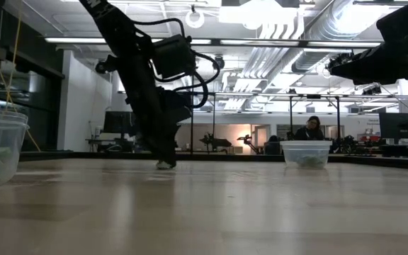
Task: Pick and place Stevia / Truvia into bins
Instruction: Put the stevia packet into the oval transparent container
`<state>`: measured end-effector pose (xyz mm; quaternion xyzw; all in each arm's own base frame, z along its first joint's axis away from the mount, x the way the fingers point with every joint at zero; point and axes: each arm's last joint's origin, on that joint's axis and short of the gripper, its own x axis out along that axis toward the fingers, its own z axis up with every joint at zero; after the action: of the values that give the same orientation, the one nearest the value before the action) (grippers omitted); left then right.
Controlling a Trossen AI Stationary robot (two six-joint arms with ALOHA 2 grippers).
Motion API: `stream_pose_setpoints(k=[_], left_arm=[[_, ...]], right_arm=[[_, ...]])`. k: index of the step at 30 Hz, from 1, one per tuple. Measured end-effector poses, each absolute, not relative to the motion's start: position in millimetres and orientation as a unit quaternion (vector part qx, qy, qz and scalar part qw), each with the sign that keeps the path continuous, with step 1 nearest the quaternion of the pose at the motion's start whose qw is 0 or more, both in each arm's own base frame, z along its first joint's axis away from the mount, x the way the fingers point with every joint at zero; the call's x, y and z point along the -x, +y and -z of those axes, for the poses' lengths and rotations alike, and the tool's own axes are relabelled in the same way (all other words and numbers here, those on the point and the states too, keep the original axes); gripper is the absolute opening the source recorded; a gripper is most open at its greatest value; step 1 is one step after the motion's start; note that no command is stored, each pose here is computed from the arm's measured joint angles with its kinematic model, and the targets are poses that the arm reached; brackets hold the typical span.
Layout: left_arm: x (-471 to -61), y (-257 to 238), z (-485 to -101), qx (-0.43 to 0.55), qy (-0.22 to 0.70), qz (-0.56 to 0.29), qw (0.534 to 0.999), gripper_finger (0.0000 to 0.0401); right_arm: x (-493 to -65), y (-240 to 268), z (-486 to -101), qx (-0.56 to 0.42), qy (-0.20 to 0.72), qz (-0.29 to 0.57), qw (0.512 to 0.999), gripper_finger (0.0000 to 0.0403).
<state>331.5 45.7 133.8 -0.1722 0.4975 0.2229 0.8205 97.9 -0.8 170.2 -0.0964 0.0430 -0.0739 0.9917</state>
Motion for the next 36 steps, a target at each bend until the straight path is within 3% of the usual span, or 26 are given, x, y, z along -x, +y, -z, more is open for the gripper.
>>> stream_pose_setpoints(k=[3, 5, 11, 15, 20, 28, 36], left_arm=[[-335.5, 44.5, -139.5, 0.165, 0.490, -0.224, 0.826, 0.0042], [-338.3, 41.9, -149.8, 0.153, 0.487, -0.209, 0.834, 0.0022], [-342.4, 9.6, -188.6, 0.118, 0.526, -0.164, 0.826, 0.0038], [-336.5, -30.7, -216.4, 0.113, 0.580, -0.146, 0.794, 0.0022], [-317.4, -86.7, -238.7, 0.132, 0.621, -0.171, 0.754, 0.0041], [-283.2, -146.5, -233.0, 0.166, 0.632, -0.221, 0.724, 0.0023], [-262.4, -153.7, -211.1, 0.159, 0.665, -0.247, 0.687, 0.0073]], right_arm=[[-97.9, -0.8, -170.2, 0.096, 0.043, 0.074, 0.992, 0.0002], [-97.9, -0.8, -170.3, 0.096, 0.043, 0.074, 0.992, 0.0002], [-97.9, -0.8, -170.2, 0.096, 0.042, 0.074, 0.992, 0.0002], [-97.9, -0.8, -170.2, 0.095, 0.042, 0.074, 0.992, 0.0002], [-97.9, -0.8, -170.2, 0.095, 0.042, 0.074, 0.992, 0.0002], [-98.0, -0.8, -170.3, 0.096, 0.042, 0.074, 0.992, 0.0001], [-98.1, -0.8, -170.4, 0.094, 0.039, 0.074, 0.992, 0.0002]])
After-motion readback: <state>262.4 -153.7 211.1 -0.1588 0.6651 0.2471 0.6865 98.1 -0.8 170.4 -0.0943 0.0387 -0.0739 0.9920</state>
